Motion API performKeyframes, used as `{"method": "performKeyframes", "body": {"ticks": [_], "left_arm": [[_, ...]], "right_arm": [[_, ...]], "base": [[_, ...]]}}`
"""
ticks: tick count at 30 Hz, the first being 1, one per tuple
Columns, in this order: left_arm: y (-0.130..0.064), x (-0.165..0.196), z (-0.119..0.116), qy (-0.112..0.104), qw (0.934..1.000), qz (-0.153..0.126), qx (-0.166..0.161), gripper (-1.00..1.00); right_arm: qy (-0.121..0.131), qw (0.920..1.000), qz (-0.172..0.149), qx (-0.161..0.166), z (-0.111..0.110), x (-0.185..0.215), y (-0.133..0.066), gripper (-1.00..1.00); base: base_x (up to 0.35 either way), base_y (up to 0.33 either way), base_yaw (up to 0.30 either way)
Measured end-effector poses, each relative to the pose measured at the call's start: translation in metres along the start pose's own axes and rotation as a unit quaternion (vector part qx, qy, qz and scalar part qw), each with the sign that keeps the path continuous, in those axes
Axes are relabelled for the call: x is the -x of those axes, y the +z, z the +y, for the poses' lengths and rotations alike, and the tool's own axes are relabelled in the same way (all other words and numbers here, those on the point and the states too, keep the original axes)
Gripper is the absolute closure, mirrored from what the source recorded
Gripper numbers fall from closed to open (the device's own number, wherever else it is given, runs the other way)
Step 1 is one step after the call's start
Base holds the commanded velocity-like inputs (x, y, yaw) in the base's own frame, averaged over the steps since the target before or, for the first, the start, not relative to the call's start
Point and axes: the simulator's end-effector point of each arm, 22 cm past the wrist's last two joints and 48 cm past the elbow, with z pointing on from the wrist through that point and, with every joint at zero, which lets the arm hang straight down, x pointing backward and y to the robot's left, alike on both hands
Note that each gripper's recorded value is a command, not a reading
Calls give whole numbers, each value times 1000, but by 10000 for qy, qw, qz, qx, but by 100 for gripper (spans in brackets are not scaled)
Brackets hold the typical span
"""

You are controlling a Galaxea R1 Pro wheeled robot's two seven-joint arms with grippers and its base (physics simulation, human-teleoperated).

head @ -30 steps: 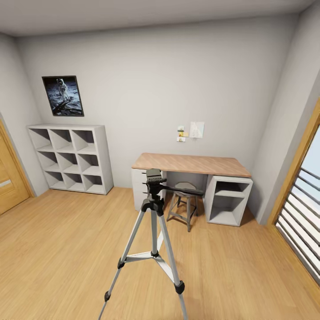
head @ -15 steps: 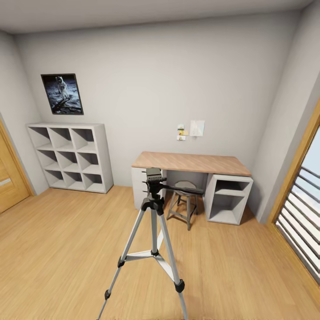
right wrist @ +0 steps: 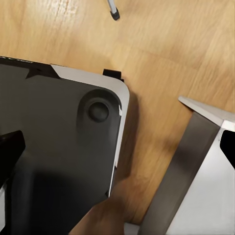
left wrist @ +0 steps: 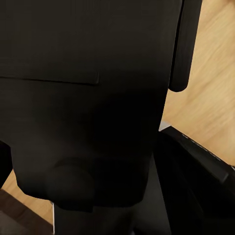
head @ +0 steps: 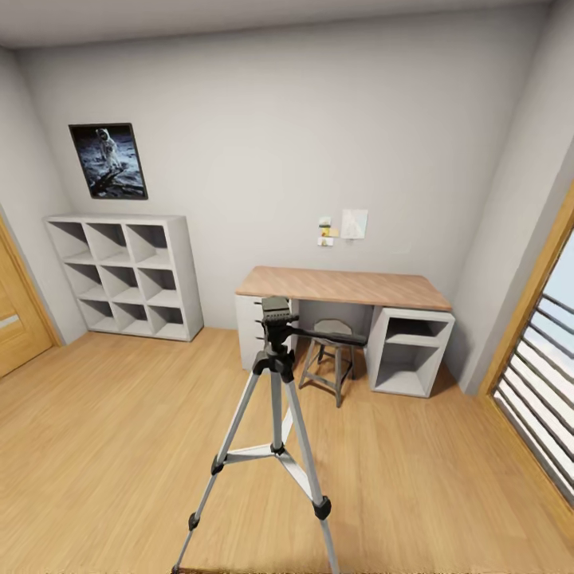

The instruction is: Attach the digital camera to the camera tripod in the bedroom.

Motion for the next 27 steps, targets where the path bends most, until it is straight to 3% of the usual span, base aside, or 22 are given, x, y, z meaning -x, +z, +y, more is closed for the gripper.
{"method": "performKeyframes", "body": {"ticks": [27], "left_arm": [[4, -15, 9, 27, 9998, 179, 122, 100]], "right_arm": [[-39, 9998, 175, -6, 0, -15, 3, -100]], "base": [[0, 0, -3]]}}
